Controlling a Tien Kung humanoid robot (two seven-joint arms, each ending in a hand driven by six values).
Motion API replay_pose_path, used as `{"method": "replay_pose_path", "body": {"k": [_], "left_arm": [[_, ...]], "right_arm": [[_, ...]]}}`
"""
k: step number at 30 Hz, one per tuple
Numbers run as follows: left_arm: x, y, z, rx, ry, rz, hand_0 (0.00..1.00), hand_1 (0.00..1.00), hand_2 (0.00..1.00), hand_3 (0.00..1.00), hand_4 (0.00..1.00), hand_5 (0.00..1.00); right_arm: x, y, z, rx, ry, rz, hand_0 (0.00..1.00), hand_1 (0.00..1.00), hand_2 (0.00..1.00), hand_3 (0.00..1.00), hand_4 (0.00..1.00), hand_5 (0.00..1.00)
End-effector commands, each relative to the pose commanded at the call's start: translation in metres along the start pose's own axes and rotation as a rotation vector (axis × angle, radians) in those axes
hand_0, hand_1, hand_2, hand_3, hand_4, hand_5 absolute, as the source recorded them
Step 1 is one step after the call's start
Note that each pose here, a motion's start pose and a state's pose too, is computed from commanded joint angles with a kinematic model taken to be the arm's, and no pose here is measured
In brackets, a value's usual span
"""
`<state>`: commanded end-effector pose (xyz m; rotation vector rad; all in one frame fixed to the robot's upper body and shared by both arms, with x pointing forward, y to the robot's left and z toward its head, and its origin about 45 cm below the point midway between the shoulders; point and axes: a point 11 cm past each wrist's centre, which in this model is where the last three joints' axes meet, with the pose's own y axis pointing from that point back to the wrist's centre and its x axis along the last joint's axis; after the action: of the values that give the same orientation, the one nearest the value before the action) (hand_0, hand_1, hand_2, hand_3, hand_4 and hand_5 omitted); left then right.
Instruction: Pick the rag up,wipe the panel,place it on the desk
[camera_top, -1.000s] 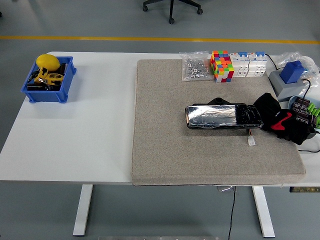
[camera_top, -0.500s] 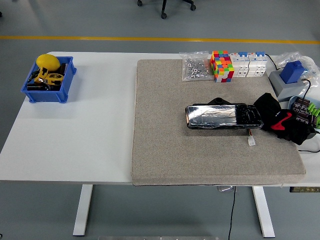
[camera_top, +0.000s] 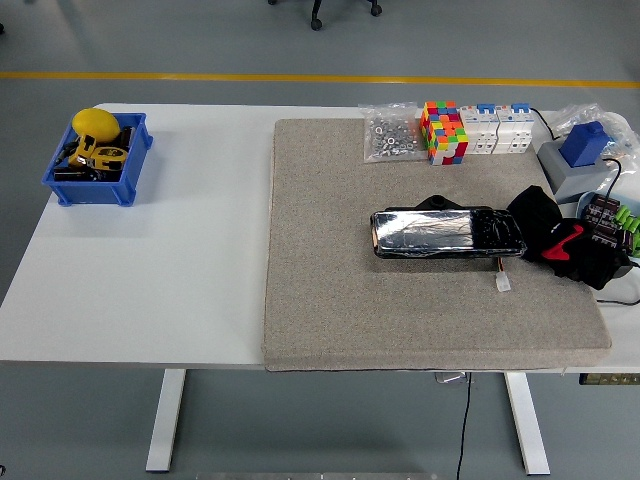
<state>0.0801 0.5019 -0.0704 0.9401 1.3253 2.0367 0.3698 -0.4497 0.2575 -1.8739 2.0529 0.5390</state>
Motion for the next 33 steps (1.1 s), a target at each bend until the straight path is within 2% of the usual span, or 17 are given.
{"method": "replay_pose_path", "body": {"k": [11, 12, 33], "left_arm": [[-0.0002, 0.0005, 0.0033, -0.007, 0.008, -0.002, 0.685, 0.729, 0.731, 0.606, 0.671, 0.626], [-0.0005, 0.0005, 0.0034, -0.007, 0.008, -0.002, 0.684, 0.729, 0.731, 0.607, 0.672, 0.626], [-0.0015, 0.0007, 0.0053, -0.012, 0.014, -0.007, 0.685, 0.729, 0.731, 0.607, 0.673, 0.627]], "right_arm": [[0.0013, 0.0002, -0.0052, 0.010, 0.058, 0.010, 0.821, 0.814, 0.877, 0.912, 0.998, 0.713], [0.0013, 0.0002, -0.0056, 0.011, 0.062, 0.011, 0.819, 0.814, 0.878, 0.918, 0.998, 0.679], [0.0032, 0.0023, -0.0091, 0.005, 0.079, 0.015, 0.821, 0.820, 0.882, 0.921, 0.998, 0.686]]}}
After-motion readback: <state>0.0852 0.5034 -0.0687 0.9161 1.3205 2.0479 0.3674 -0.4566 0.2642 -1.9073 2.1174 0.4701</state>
